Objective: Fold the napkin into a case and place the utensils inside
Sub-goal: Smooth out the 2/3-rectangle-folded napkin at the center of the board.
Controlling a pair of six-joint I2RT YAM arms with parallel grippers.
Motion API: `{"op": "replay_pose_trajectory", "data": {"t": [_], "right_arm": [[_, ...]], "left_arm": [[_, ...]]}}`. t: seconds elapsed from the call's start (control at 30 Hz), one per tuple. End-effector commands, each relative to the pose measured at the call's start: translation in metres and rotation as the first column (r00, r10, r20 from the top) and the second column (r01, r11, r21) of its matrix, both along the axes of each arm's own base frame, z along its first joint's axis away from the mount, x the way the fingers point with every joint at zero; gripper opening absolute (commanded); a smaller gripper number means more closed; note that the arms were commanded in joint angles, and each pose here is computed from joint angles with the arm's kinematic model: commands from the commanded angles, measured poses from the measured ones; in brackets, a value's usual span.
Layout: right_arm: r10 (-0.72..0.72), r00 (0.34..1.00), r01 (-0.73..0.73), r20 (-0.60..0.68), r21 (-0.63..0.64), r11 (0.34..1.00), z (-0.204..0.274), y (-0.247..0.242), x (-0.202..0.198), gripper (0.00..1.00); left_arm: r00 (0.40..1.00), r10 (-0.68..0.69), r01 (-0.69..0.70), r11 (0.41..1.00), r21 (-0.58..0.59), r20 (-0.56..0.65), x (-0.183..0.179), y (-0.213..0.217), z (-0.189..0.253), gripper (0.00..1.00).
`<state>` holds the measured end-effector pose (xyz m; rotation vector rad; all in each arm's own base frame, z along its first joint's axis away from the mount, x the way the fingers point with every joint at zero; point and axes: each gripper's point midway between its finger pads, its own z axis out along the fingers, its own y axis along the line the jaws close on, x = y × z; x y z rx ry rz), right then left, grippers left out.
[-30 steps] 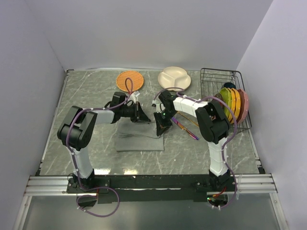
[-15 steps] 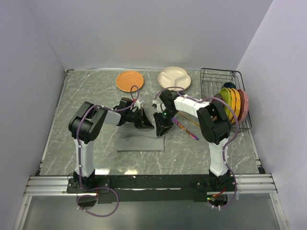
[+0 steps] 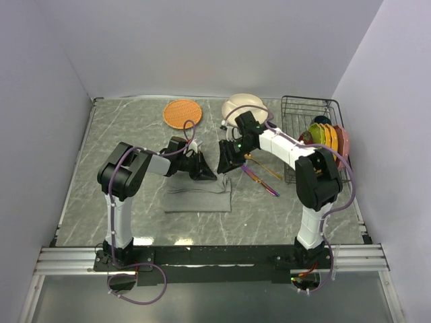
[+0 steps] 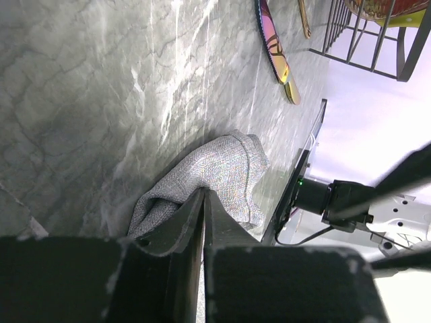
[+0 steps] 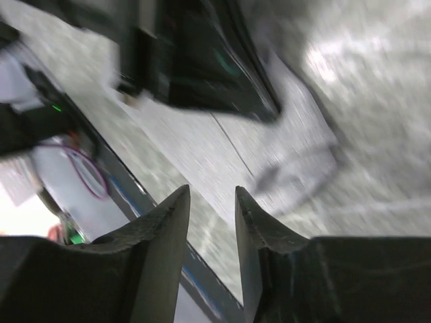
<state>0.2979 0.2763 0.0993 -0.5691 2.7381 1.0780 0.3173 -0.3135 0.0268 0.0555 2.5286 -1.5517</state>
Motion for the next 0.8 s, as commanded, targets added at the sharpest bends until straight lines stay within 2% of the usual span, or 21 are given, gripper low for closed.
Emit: {"op": "replay_pose_trajectory", "data": {"t": [0.0,0.17,0.43,0.6,0.7,0.77], "right_arm": [[-0.062,0.997,0.055,0.045,0.126,0.990,0.017,0.023,0.019,0.39],[-0.076,0.996,0.078,-0.039,0.050,0.996,-0.020,0.016,0.014,0.32],[-0.036,0.991,0.025,-0.126,-0.092,0.995,-0.066,-0.014,-0.022,0.27],[-0.041,0.992,0.018,-0.121,-0.187,0.982,-0.085,-0.027,-0.021,0.25],[-0.044,0.990,0.013,-0.133,-0.227,0.974,-0.093,-0.033,-0.022,0.23],[-0.043,0.991,0.013,-0.128,-0.233,0.972,-0.092,-0.035,-0.022,0.22]], "left_arm": [[1.000,0.017,-0.017,0.999,0.029,0.006,0.007,-0.004,-0.009,0.13],[1.000,0.020,-0.020,0.999,0.033,-0.004,0.007,-0.003,-0.011,0.20],[0.999,0.038,-0.038,0.999,0.014,-0.007,0.014,-0.005,-0.004,0.35],[0.998,0.050,-0.048,0.997,-0.066,0.027,0.019,-0.003,0.024,0.51],[0.997,0.062,-0.054,0.988,-0.143,0.052,0.021,0.007,0.052,0.50],[0.997,0.062,-0.052,0.982,-0.181,0.049,0.017,0.019,0.065,0.44]]}}
